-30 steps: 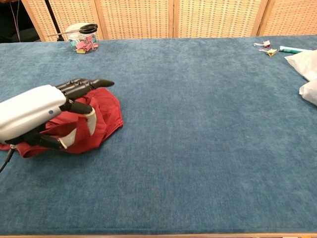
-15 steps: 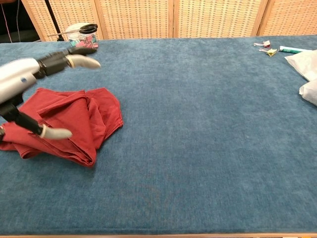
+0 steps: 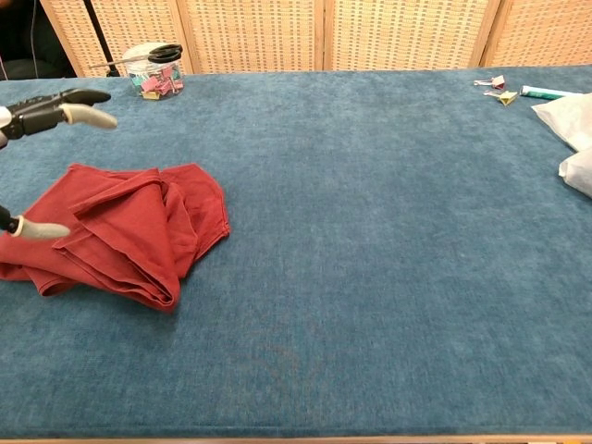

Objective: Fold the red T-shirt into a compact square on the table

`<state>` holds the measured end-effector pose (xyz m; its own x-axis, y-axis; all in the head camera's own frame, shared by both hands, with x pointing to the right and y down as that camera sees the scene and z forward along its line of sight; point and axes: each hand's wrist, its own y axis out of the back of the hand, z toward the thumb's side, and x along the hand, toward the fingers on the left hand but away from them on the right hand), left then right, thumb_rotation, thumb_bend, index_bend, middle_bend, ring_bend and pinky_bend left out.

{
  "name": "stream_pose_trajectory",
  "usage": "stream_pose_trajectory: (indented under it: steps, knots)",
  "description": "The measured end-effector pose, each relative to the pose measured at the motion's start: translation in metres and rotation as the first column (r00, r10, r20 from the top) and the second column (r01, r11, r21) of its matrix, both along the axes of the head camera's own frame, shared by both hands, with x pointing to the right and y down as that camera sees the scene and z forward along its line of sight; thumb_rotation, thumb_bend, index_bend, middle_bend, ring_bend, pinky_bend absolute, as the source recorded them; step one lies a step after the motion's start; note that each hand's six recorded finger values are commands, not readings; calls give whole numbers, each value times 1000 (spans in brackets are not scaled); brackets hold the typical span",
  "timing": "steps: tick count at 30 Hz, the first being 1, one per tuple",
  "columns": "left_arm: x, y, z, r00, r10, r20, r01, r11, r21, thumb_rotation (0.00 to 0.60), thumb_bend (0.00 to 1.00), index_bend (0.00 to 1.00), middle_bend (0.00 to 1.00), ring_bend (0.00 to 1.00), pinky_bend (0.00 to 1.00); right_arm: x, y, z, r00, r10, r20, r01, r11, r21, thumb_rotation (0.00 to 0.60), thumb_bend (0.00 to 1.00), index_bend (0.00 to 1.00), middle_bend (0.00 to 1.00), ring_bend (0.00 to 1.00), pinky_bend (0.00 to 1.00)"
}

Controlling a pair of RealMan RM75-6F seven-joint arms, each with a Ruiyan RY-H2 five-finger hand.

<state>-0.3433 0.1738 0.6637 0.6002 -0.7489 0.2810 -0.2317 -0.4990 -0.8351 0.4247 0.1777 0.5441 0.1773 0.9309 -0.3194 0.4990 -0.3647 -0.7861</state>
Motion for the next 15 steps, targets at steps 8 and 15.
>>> stream_pose_trajectory:
  steps: [8, 15]
  knots:
    - [-19, 11, 15, 999, -33, 13, 34, 999, -40, 600, 16, 226, 0, 0, 0, 0, 0, 0, 1000, 2, 1, -2, 1000, -2, 600, 0, 0, 0, 0, 0]
    - [-15, 14, 24, 999, -35, 9, 36, 998, -54, 600, 55, 264, 0, 0, 0, 1, -1, 0, 1000, 6, 4, -6, 1000, -1, 600, 0, 0, 0, 0, 0]
